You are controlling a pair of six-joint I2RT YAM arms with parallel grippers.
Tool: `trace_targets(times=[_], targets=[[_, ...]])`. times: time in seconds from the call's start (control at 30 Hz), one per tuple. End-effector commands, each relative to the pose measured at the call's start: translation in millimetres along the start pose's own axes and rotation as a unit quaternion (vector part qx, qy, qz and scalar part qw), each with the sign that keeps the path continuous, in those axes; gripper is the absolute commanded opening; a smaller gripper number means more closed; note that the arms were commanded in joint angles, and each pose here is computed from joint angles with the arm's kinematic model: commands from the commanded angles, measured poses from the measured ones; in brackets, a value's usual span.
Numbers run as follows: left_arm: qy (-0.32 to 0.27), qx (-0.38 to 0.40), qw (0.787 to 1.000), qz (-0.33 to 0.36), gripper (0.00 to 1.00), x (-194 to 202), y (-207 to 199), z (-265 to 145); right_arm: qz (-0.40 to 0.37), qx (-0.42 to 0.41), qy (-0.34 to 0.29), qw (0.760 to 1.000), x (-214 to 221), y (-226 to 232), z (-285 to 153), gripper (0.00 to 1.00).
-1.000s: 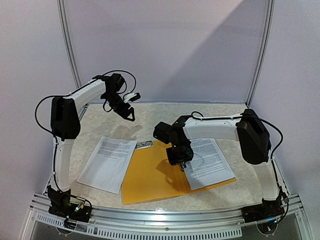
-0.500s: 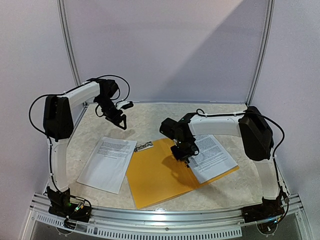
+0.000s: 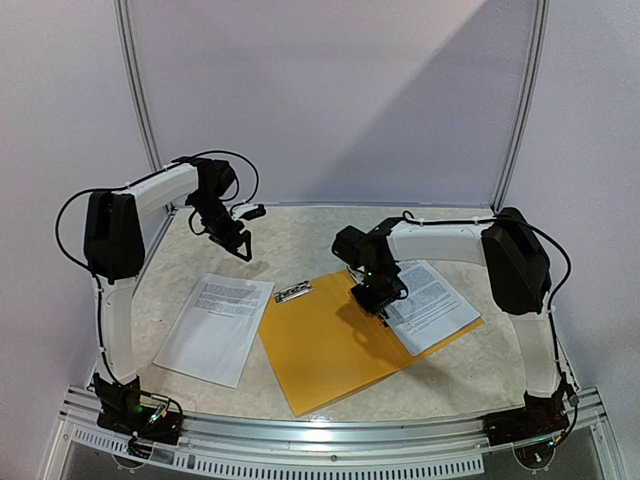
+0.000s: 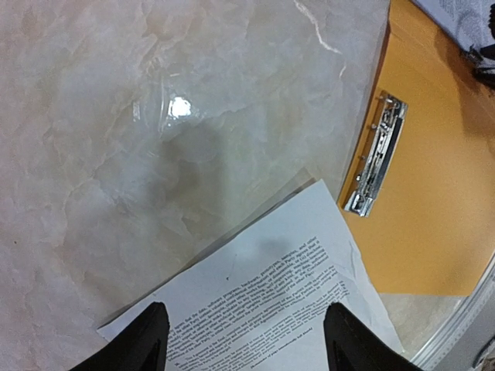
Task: Put the files into the folder
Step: Move the folder with some files to the center of the board.
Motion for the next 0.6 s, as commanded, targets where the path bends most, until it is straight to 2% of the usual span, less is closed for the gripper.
trace_targets(times=[0.0, 0.17, 0.4, 0.57], targets=[[-0.002, 0.006, 1.0, 0.004, 0.71, 2.4, -9.3, -7.5, -0.017, 0.002, 0.01, 1.0, 7.3, -3.5, -1.7, 0.34], [-0.001, 0.013, 1.0, 0.003, 0.71, 1.6, -13.0, -4.8, 0.002, -0.023, -0.005, 1.0, 5.6, -1.5, -12.2, 0.35], [0.002, 0.014, 1.0, 0.018, 0.71, -0.4, -23.1, -2.0, 0.056, -0.055, -0.069, 0.995, 4.0, -16.6, -49.6, 0.4], [0.006, 0.015, 1.0, 0.022, 0.71, -0.8, -26.1, 2.2, 0.076, -0.047, -0.065, 0.994, 12.7, -25.4, -51.0, 0.42]])
Point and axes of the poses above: each gripper's point midway between its finger pads, its own z axis out along the fingers, its own y axis along the line the jaws close on, x = y × z, the point moved 9 cm from there along -z, back along the fingers, and after that the axes turned 13 degrees about -z, right-handed, at the moved point
